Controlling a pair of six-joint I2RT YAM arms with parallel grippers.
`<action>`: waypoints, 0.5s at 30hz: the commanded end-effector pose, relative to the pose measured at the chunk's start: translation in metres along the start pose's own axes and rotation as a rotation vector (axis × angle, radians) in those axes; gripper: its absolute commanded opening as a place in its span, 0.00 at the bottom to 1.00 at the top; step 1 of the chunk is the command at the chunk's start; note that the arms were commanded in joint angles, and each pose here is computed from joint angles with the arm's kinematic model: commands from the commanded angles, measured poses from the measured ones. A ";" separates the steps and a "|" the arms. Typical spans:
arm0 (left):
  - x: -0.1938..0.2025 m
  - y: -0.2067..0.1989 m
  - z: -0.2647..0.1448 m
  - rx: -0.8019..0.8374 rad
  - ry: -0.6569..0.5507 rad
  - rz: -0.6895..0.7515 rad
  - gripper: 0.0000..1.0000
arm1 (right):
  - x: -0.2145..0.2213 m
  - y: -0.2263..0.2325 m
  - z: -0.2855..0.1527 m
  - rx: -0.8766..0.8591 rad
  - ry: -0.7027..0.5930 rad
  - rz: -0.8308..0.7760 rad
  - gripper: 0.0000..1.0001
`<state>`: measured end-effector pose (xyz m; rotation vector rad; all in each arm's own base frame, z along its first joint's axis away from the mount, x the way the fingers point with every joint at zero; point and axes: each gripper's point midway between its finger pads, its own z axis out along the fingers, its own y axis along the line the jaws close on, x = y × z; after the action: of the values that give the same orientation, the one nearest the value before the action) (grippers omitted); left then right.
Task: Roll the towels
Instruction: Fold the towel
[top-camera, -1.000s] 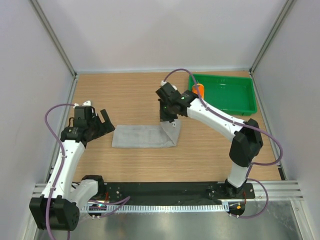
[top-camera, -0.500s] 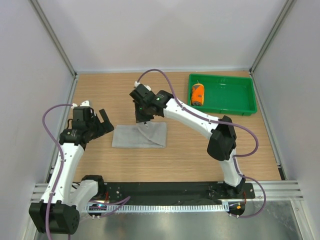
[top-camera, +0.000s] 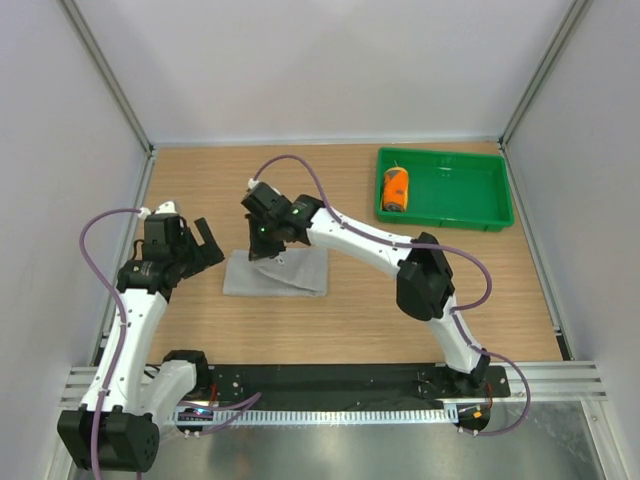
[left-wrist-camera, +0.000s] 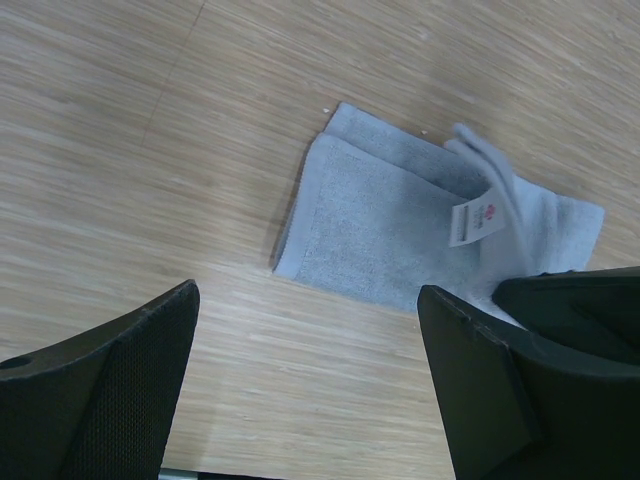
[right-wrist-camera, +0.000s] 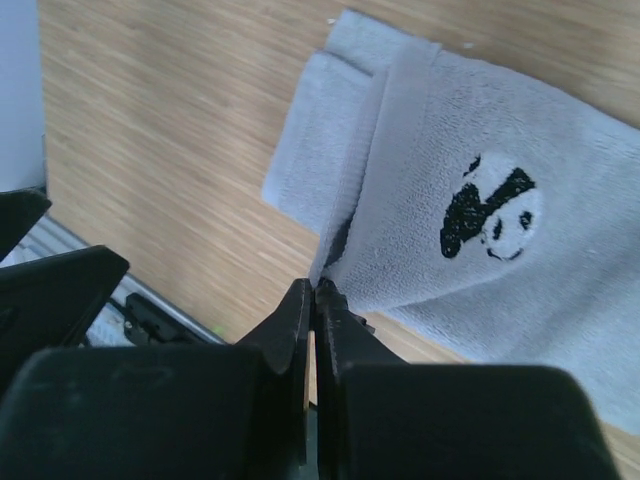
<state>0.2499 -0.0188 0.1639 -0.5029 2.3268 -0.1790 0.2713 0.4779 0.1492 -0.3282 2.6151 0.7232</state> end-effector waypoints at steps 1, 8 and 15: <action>-0.006 0.003 -0.002 -0.014 -0.038 0.003 0.91 | 0.018 0.042 0.014 -0.163 0.031 -0.013 0.10; -0.010 0.010 -0.006 -0.051 -0.064 -0.002 0.91 | 0.051 0.065 0.053 -0.309 0.104 -0.041 0.95; -0.012 0.010 -0.008 -0.051 -0.074 -0.006 0.91 | 0.025 0.061 0.022 -0.305 0.017 -0.063 1.00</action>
<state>0.2463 -0.0030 0.1671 -0.5458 2.2945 -0.0848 0.2203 0.5309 0.0761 -0.4974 2.6918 0.9645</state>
